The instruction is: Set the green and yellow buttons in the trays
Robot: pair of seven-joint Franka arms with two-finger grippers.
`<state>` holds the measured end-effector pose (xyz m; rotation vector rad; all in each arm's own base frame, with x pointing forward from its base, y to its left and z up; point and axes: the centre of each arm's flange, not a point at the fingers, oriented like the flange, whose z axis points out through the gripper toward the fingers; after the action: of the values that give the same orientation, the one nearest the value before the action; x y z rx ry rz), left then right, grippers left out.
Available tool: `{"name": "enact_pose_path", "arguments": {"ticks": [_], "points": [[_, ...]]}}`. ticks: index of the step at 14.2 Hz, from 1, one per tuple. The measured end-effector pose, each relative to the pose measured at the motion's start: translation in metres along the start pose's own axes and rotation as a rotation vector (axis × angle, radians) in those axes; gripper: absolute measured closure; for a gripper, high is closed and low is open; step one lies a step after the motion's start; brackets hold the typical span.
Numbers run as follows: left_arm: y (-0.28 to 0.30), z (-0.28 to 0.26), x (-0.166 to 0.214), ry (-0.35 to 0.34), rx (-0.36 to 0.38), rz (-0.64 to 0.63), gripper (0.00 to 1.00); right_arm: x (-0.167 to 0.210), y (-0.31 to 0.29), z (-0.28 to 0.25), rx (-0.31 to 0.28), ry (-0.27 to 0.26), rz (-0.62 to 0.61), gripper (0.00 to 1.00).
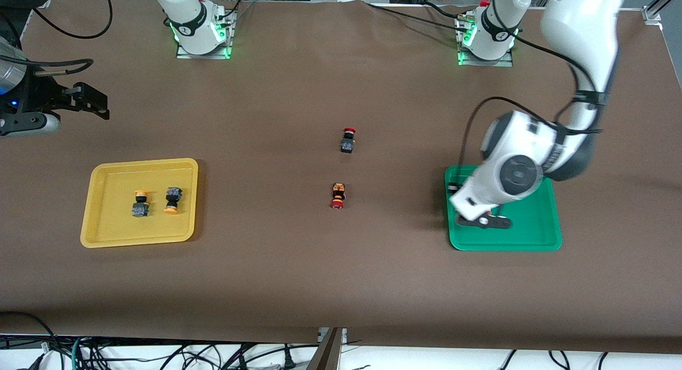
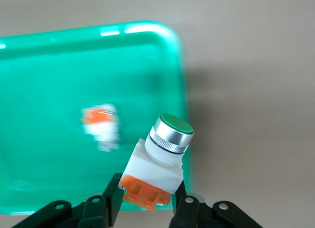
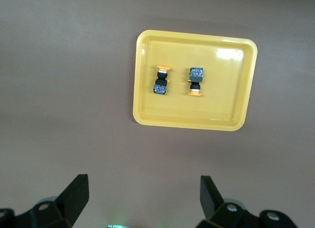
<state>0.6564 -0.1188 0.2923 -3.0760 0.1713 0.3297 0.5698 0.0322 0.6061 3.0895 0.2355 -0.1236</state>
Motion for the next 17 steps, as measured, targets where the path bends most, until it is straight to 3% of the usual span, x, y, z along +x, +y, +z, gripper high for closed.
{"name": "enact_pose_path", "arguments": {"ticks": [3,6,10,12,17], "points": [[-0.122,0.046,0.000,0.000,-0.054,0.013,0.56,0.000,0.000,0.000,0.000,0.000,0.000,0.00],[-0.123,0.078,-0.004,-0.017,-0.073,0.028,0.56,0.000,0.000,0.000,0.000,0.000,0.000,0.00],[-0.114,0.066,0.002,0.019,-0.060,0.079,0.22,0.000,0.000,0.000,0.000,0.000,0.000,0.00],[-0.118,0.034,0.008,0.073,-0.053,0.125,0.02,0.000,0.000,0.000,0.000,0.000,0.000,0.00],[-0.085,-0.120,-0.021,0.180,-0.003,0.193,0.00,0.002,0.000,0.002,0.000,-0.004,0.000,0.00]]}}
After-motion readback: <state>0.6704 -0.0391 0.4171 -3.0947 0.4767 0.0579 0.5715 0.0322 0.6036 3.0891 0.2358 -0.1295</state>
